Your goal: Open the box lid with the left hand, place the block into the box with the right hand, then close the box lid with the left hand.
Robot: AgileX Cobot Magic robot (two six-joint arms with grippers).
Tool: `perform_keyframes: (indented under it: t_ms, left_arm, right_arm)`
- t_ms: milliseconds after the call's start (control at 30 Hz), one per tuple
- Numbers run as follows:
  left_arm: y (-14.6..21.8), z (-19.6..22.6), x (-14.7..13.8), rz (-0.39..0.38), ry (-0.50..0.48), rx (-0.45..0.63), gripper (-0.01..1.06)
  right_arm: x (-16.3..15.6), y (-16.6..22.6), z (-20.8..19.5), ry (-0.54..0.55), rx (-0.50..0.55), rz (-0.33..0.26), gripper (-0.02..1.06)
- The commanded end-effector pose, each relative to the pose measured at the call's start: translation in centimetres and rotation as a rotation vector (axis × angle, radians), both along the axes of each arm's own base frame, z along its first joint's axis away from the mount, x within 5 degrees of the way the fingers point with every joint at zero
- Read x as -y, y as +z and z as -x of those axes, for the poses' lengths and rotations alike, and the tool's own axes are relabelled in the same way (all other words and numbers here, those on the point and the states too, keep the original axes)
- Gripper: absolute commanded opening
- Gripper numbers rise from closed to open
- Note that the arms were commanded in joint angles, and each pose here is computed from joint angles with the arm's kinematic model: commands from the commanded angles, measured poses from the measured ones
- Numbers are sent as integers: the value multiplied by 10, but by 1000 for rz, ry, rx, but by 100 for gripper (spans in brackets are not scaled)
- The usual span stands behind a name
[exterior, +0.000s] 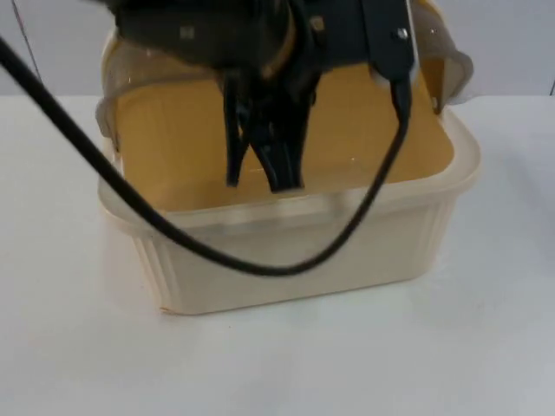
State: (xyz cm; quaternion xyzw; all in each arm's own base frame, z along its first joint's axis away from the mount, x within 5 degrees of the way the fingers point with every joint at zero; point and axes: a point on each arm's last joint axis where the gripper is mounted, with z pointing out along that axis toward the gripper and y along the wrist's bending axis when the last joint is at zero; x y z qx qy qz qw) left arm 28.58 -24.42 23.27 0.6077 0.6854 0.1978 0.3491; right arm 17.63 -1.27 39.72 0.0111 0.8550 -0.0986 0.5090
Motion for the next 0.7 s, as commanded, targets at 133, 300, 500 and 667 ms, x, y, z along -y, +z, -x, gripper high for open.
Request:
perform_keyframes:
  t_ms: [133,300,500,667]
  left_arm:
    - [22,-16,-9,6,-43,-77,0]
    - [29,-25,-16,15,-48,-81,0]
    - [28,-30,-21,2,-57,-78,0]
    - [29,-33,-25,29,-42,-75,0]
  right_arm:
    - [1,3,6,-5,28,-7,105]
    - [1,5,10,-6,38,-7,105]
    - [1,7,13,-7,48,-8,105]
    - [1,6,13,-8,43,-8,105]
